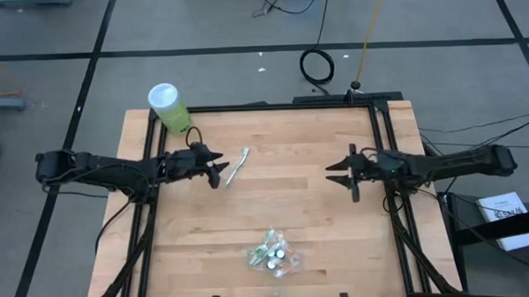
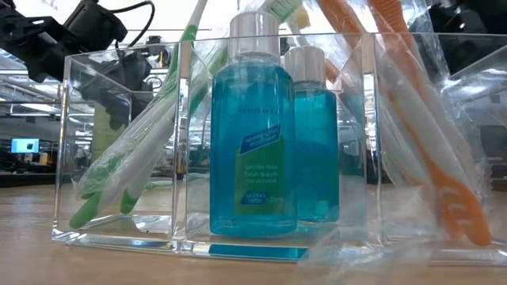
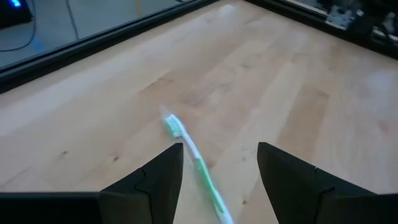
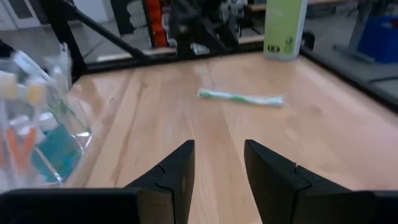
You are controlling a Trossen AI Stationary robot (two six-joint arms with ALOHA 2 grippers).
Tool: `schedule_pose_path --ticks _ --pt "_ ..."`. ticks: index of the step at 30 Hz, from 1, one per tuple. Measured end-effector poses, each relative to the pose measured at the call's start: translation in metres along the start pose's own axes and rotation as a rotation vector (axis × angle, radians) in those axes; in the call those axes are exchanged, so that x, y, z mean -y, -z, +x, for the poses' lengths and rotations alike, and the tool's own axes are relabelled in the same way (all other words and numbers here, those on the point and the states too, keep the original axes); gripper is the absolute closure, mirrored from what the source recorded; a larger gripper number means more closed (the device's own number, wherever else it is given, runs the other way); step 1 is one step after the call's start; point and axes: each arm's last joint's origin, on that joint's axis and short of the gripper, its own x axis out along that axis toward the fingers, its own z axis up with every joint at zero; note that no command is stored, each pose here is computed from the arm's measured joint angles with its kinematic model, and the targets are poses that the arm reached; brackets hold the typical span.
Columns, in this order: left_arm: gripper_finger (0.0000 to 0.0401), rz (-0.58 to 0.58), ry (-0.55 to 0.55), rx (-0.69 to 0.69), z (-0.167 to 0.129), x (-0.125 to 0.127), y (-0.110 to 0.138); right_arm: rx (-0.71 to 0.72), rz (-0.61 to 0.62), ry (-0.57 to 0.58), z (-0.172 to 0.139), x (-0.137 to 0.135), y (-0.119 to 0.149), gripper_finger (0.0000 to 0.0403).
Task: Pick & Place toothbrushing station
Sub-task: Put the green toothbrush into the transparent organizer
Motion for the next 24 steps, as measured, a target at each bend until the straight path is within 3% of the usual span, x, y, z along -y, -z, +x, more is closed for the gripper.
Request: schedule_pose_path --ticks 7,13,24 --pt "0.0187 -0.078 -0.060 -0.003 0.006 -0.010 -0.001 0.091 -0.031 -0.109 -0.024 -0.002 -0.008 0.0273" --pt "0.0187 -0.101 -0.069 0.006 0.013 -0.013 0.000 0.088 -0.045 -0.170 -0.036 -0.002 -0.004 0.0273" --pt "0.0187 -0.139 -0.048 -0.034 0.027 -0.012 0.009 0.178 -0.021 -0.226 -0.039 0.000 0.025 0.0273"
